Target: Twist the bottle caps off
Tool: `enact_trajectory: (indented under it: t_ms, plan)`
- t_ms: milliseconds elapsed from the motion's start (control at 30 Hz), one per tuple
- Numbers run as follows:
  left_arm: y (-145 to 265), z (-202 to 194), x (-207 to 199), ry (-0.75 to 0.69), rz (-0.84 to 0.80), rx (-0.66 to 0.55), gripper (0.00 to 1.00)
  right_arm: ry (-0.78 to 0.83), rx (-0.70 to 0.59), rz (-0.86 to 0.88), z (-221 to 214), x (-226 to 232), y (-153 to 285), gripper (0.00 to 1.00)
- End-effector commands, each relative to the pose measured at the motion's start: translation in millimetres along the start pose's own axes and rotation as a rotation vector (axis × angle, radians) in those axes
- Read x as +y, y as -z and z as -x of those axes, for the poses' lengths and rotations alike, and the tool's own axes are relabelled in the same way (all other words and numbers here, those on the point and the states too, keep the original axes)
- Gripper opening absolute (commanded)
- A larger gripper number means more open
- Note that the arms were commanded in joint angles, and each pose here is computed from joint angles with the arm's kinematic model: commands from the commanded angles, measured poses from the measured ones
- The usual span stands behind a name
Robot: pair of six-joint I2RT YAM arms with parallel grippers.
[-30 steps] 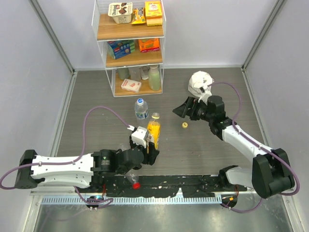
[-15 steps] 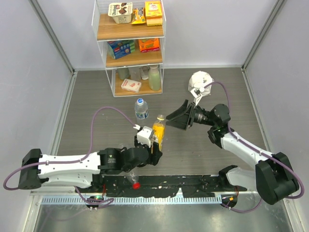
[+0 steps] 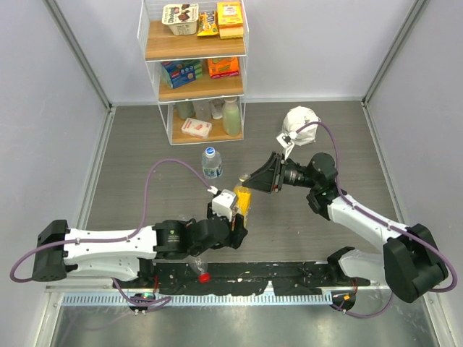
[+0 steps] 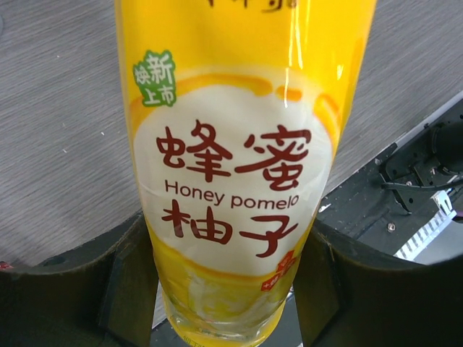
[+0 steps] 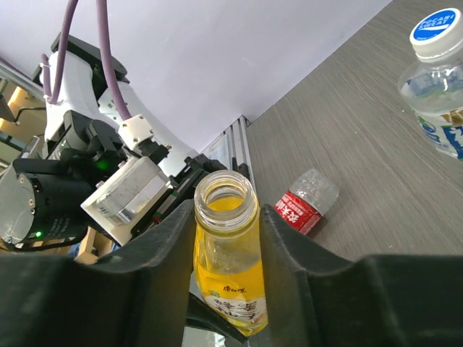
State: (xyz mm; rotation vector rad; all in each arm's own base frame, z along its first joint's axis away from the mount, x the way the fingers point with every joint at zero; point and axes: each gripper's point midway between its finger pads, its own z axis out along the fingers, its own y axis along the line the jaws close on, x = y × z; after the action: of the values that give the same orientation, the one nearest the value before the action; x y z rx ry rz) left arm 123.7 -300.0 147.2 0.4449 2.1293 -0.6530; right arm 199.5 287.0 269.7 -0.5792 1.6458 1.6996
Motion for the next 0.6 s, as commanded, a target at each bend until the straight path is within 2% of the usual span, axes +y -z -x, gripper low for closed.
enact_trajectory:
  t_ms: [0,33,67,133,200,267,300,333,367,433,500,567]
  plan:
    - [2.7,28.9,-18.2,0.037,-0.053,-0.073,0.00,0.027,0.001,0.016,9.1,5.6,-6.7,0.33]
    - [2.2,27.3,-18.0,0.033,-0.053,-0.071,0.00,0.022,0.004,0.012,8.2,4.2,-6.8,0.29]
    - [1.9,27.0,-17.9,0.034,-0.052,-0.070,0.00,0.027,0.006,0.009,7.5,3.1,-6.7,0.19]
    - [1.1,25.9,-19.9,0.034,-0.060,-0.062,0.00,0.028,0.008,-0.002,7.0,1.7,-6.2,0.06]
    - [0.2,23.6,-22.5,0.032,-0.071,-0.054,0.00,0.042,0.005,-0.005,7.8,4.0,-4.7,0.02]
    - [-1.2,22.6,-23.4,0.031,-0.073,-0.052,0.00,0.051,0.006,-0.016,6.8,2.7,-3.7,0.04]
    - [-1.5,22.5,-23.6,0.031,-0.073,-0.052,0.00,0.060,0.007,-0.015,8.1,3.6,-4.4,0.08]
    - [-2.0,22.6,-24.1,0.032,-0.073,-0.052,0.00,0.050,0.011,-0.023,6.9,1.4,-4.1,0.18]
    - [-2.5,22.8,-25.0,0.033,-0.075,-0.048,0.00,0.050,0.008,-0.025,8.3,1.5,-4.5,0.36]
    - [-1.9,24.2,-26.6,0.036,-0.080,-0.050,0.00,0.041,0.010,-0.027,7.2,0.6,-4.8,0.54]
    - [-1.5,25.4,-26.6,0.040,-0.080,-0.058,0.00,0.043,0.010,-0.027,7.6,-0.4,-5.1,0.60]
    - [-1.9,26.7,-26.0,0.043,-0.079,-0.065,0.00,0.040,0.013,-0.030,6.8,-2.0,-5.4,0.62]
